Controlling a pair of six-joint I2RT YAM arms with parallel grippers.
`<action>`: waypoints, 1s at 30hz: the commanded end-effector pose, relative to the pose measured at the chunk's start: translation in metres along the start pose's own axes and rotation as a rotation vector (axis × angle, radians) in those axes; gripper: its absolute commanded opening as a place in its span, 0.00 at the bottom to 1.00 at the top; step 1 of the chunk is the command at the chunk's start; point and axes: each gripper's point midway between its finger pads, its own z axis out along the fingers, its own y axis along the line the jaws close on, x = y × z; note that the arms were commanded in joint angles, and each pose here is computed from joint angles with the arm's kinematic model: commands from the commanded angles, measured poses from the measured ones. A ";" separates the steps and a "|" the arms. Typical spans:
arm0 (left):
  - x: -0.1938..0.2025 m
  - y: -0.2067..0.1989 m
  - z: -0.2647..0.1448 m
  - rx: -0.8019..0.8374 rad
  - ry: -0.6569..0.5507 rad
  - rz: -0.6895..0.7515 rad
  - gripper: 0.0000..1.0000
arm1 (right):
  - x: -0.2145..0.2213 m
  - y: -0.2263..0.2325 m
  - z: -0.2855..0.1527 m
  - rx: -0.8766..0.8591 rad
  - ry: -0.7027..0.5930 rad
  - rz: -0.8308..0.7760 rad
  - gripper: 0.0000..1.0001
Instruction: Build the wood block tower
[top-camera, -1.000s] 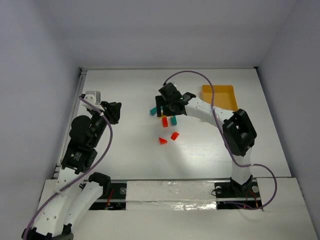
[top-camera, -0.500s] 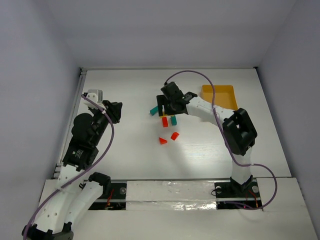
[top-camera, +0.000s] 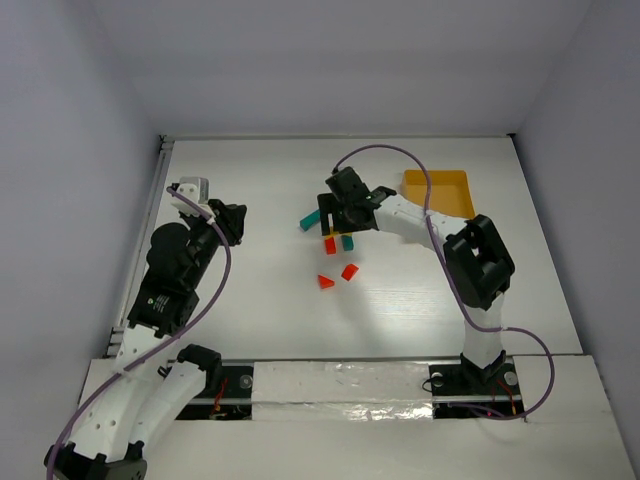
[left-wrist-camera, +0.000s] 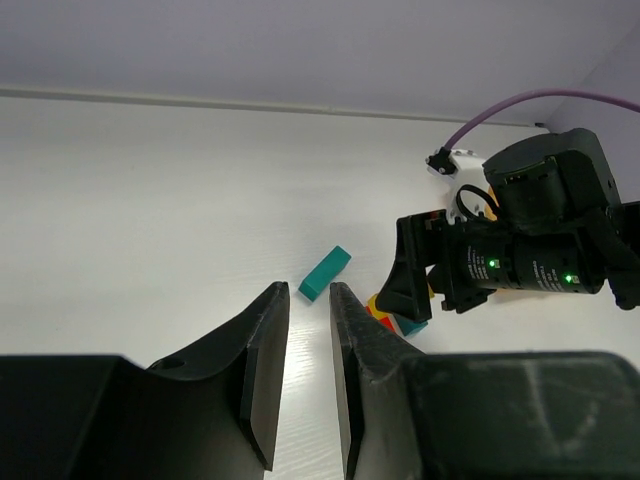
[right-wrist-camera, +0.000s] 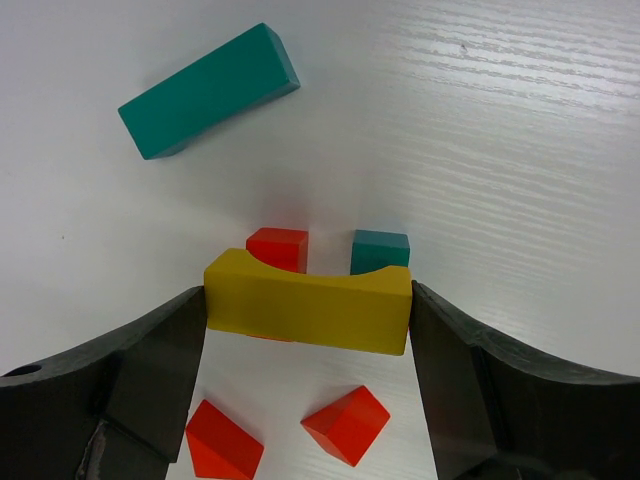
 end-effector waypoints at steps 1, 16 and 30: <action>-0.009 -0.003 0.002 0.016 -0.036 -0.003 0.20 | -0.010 0.002 0.004 -0.021 -0.034 -0.006 0.78; -0.009 -0.002 0.002 0.009 -0.038 -0.001 0.20 | -0.005 0.000 0.009 -0.017 -0.023 -0.018 0.80; -0.010 -0.002 0.002 0.011 -0.041 0.000 0.20 | -0.007 0.002 0.010 -0.018 -0.025 -0.016 0.80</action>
